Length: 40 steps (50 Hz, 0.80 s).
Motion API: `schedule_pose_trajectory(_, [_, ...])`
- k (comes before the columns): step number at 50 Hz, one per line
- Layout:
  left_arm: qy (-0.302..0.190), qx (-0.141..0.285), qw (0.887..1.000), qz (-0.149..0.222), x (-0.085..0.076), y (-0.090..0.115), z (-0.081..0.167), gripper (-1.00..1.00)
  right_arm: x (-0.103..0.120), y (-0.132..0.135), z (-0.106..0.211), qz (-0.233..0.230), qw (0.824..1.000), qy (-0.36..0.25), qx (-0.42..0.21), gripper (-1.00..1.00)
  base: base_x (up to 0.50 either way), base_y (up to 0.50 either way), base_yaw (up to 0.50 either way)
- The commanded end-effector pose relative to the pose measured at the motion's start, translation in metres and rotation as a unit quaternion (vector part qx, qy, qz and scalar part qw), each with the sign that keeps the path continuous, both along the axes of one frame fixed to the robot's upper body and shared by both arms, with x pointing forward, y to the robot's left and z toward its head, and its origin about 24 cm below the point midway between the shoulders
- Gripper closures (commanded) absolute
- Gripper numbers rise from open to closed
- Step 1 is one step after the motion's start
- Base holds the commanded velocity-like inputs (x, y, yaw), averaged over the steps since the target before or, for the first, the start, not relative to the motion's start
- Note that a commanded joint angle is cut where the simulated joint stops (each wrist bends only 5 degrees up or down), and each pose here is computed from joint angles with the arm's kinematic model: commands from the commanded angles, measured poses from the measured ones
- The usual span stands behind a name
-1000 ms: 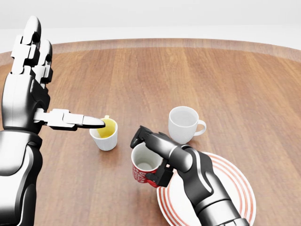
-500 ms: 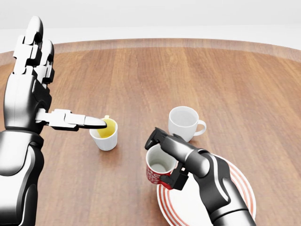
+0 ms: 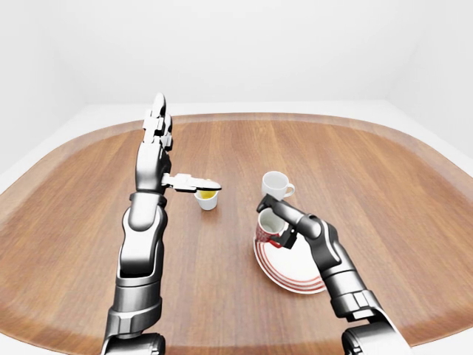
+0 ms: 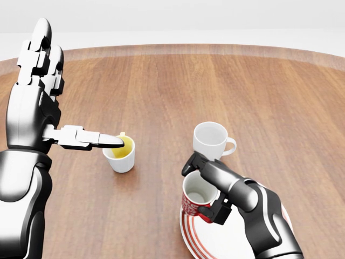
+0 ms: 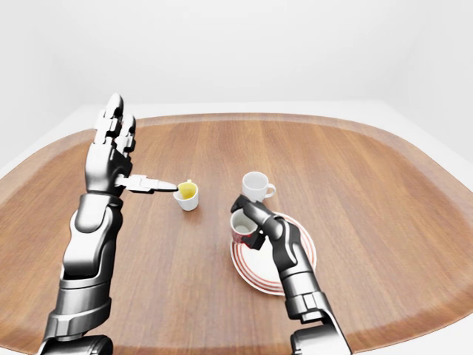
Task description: Pick up the red mug and put it on the plate
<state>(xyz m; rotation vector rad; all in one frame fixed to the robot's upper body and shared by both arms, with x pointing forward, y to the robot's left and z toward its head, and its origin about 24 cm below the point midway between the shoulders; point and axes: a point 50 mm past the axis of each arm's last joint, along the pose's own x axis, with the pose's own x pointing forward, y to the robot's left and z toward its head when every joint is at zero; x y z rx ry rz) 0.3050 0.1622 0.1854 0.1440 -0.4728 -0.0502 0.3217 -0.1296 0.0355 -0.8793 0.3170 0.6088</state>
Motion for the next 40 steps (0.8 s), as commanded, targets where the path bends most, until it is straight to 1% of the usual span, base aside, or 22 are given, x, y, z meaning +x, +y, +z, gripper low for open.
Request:
schedule_pose_trajectory(1, [0.0,0.0,1.0,-0.001,0.0,-0.001,0.0,-1.0,-0.006,-0.013,-0.005,-0.015,1.0,0.003,-0.019,1.0,0.0,0.0,0.0])
schedule_pose_trajectory(18, [0.0,0.002,1.0,-0.002,0.001,-0.003,0.0,-1.0,-0.012,-0.029,-0.014,-0.043,0.999,0.014,-0.011,1.0,0.0,0.0,0.0])
schedule_pose_trajectory(40, [0.0,0.004,1.0,-0.003,0.0,-0.004,0.0,-1.0,-0.02,-0.041,-0.017,-0.055,0.998,0.018,-0.018,1.0,0.0,0.0,0.0])
